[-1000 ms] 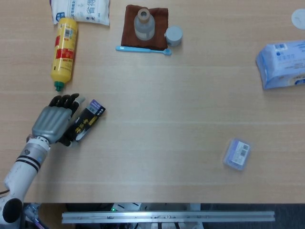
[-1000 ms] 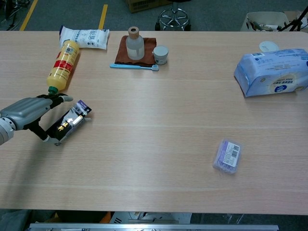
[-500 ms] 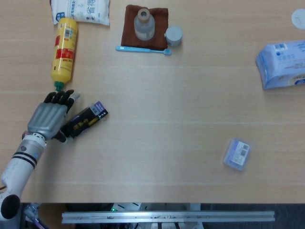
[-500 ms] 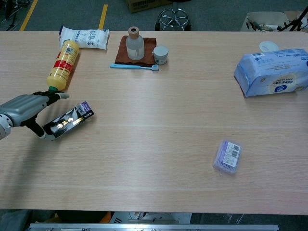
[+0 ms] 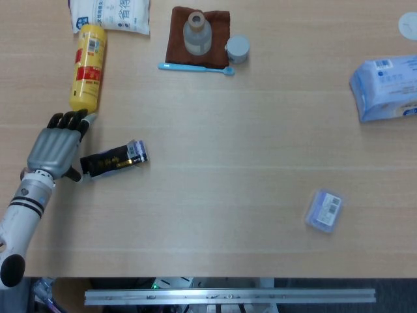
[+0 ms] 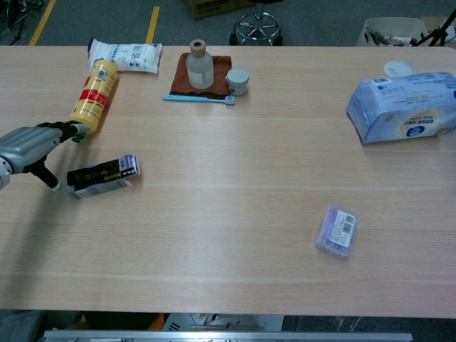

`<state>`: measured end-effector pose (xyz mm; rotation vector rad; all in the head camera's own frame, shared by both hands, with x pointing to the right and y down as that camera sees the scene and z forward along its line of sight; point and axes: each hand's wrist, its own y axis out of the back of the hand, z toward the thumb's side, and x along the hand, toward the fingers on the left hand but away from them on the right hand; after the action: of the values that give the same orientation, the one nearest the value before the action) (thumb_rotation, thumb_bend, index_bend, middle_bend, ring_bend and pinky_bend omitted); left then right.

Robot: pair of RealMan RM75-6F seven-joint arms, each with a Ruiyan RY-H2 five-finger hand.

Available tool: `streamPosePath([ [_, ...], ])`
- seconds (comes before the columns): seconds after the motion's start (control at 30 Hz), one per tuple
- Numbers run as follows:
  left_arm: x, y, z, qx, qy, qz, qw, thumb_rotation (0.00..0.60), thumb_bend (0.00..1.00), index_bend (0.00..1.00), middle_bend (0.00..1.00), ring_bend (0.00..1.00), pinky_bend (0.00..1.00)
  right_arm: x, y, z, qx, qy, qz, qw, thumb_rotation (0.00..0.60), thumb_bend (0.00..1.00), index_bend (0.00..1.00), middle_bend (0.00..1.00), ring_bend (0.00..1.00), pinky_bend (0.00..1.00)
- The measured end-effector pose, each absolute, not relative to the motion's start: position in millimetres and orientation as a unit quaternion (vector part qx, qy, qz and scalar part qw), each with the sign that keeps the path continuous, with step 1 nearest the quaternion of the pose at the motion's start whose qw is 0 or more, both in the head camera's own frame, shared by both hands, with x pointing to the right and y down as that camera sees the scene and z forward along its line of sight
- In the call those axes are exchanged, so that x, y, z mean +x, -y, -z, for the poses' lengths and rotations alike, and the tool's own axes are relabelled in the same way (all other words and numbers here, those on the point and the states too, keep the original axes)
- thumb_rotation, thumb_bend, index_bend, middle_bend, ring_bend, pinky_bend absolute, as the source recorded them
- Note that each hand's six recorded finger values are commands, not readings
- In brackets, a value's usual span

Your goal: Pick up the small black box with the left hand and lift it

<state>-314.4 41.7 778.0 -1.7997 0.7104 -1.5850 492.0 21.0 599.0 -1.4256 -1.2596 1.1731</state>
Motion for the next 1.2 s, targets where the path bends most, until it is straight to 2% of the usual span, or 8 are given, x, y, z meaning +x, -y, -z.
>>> streamPosePath([
  [0.4,-318.3,-33.9,-776.1,-0.673,-0.277,0.602,0.328,0.6,0.0,0.0,0.0,0.0,0.05,493.2,-22.6,-598.1,-0.572,0.509,-0.472,0.437,0.6,0.42,0.41,0.28,0.24,0.36],
  [0.73,-299.6,-46.7,-763.0,-0.687,-0.267,0.579,0.349,0.6,0.0,0.0,0.0,0.0,0.05,493.8,-23.6,-597.2,-0.572,0.511,-0.472,0.436,0.6,0.42,0.41,0.29,0.24,0.36],
  [0.97,-293.9,-55.6,-758.5,-0.691,-0.251,0.577,0.355,0.6,0.0,0.08,0.0,0.0,0.05,493.9,-24.4,-597.3,-0.572,0.511,-0.472,0.435,0.6,0.42,0.41,0.29,0.24,0.36],
  [1.2,-310.4,-50.3,-773.5,-0.678,-0.248,0.604,0.338,0.6,0.0,0.24,0.0,0.0,0.05,496.4,-24.2,-597.3,-0.57,0.512,-0.476,0.432,0.6,0.42,0.41,0.29,0.24,0.36],
])
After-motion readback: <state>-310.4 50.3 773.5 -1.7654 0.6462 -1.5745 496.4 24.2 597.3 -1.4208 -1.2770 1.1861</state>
